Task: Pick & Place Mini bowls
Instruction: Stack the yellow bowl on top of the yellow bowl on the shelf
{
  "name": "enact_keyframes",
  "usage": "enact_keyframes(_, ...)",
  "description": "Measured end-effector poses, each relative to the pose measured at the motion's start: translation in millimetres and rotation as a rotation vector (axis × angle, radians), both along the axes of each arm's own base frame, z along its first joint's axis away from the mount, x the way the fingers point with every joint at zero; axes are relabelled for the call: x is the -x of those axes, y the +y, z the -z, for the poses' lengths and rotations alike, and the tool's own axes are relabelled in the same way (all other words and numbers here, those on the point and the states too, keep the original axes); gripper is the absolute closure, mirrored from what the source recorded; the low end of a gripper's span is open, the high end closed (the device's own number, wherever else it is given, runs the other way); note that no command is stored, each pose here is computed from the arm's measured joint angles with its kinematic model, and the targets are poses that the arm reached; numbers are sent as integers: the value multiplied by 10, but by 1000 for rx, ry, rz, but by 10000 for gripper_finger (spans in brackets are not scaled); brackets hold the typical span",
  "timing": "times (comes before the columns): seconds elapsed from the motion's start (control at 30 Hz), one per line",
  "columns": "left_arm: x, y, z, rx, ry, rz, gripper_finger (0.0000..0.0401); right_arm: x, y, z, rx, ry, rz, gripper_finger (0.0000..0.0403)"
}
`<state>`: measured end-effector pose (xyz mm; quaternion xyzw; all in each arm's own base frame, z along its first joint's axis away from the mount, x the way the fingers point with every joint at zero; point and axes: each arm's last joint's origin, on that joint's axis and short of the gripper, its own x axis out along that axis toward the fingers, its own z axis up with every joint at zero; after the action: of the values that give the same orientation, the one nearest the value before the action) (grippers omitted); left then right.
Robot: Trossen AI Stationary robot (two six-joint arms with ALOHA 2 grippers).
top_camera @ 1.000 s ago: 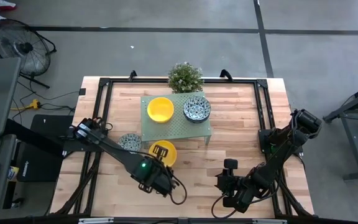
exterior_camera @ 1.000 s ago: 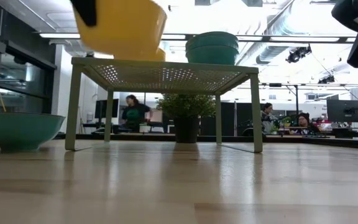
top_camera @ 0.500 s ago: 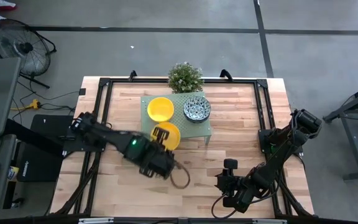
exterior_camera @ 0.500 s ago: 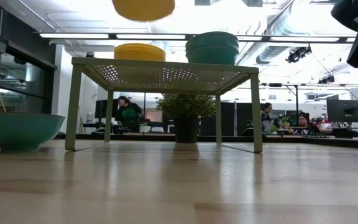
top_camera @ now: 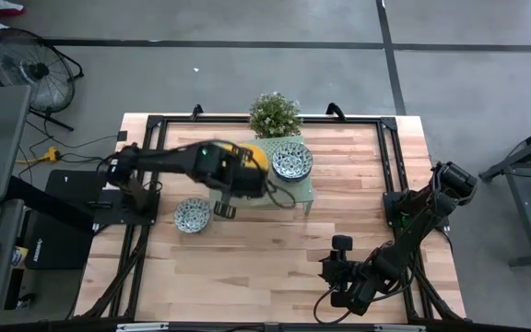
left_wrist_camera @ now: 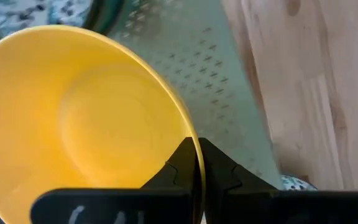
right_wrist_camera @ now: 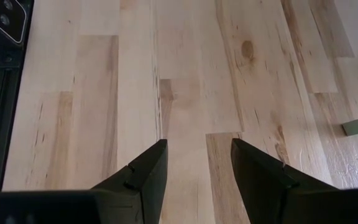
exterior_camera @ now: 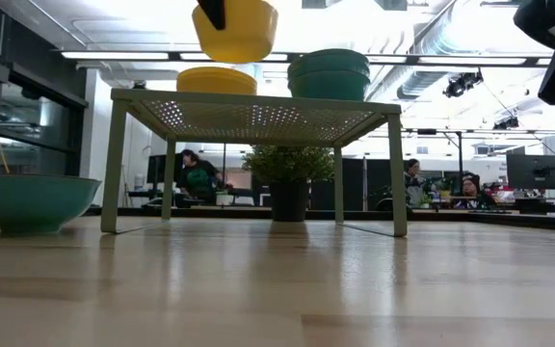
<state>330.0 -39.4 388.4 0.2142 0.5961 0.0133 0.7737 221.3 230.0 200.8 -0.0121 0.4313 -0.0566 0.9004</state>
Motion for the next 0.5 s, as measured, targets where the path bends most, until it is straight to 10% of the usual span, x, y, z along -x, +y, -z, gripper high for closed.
enact_keyframes(0.5, -36, 386, 122, 70, 48, -123, 401, -1, 0, 0, -1, 0, 0, 238)
